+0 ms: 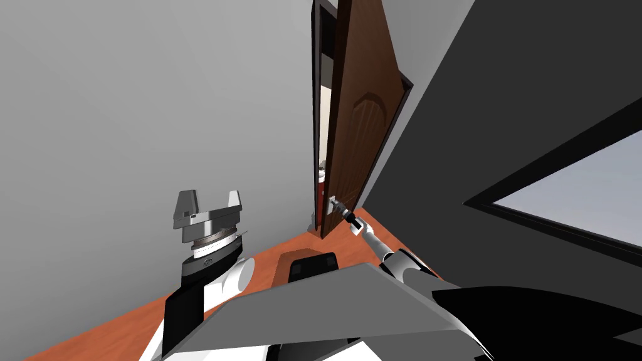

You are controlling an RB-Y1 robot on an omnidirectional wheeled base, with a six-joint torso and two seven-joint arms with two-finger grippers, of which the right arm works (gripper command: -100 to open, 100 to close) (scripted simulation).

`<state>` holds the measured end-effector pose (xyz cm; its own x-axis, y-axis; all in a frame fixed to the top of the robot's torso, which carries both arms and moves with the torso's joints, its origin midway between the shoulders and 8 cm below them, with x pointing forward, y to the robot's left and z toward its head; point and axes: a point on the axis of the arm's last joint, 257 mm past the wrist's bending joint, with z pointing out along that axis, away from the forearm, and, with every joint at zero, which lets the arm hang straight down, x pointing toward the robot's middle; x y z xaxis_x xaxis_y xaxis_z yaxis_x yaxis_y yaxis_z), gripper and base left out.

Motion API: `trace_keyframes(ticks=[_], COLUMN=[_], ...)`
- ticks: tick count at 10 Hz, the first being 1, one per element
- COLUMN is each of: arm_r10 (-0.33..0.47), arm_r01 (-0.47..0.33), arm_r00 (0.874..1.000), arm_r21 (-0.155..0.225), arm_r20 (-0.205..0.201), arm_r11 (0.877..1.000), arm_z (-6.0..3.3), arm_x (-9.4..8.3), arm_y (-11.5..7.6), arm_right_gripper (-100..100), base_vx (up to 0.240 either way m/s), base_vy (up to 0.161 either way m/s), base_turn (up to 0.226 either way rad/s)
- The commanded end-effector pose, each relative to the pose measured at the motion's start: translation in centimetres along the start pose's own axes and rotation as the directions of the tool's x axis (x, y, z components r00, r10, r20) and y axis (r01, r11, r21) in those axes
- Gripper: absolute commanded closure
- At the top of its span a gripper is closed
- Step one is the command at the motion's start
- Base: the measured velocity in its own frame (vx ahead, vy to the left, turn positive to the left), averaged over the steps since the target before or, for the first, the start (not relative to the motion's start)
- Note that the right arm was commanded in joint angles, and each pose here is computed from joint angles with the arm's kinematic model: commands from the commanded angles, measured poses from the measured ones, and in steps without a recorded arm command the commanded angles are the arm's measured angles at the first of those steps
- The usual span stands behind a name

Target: Pull the door open

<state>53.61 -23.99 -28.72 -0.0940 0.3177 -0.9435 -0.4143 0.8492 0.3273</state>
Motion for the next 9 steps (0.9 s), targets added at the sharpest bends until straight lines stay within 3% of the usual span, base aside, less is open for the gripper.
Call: trace_keyframes(ticks=[1,3,5,7,9], arm_r10=[0.063,0.141,0.224,0.310,0.394], arm_r01=[-0.064,-0.142,-0.227,-0.316,-0.403], arm_r00=[0.998,0.989,0.972,0.945,0.910], arm_r21=[0.011,0.025,0.036,0.043,0.047], arm_r20=[0.024,0.046,0.072,0.100,0.131], arm_r11=[0.998,0.990,0.973,0.948,0.914], arm_z=[0.17,0.28,0.37,0.45,0.50], arm_x=[-0.8,-1.3,-1.7,-2.2,-2.6], arm_y=[-0.4,-0.7,-1.1,-1.6,-2.0], arm_right_gripper=[100,100,100,100,100], base_vx=[-0.067,-0.078,-0.085,-0.088,-0.092], base_vy=[-0.066,-0.098,-0.069,-0.074,-0.101], base_turn=[0.161,0.144,0.141,0.159,0.152])
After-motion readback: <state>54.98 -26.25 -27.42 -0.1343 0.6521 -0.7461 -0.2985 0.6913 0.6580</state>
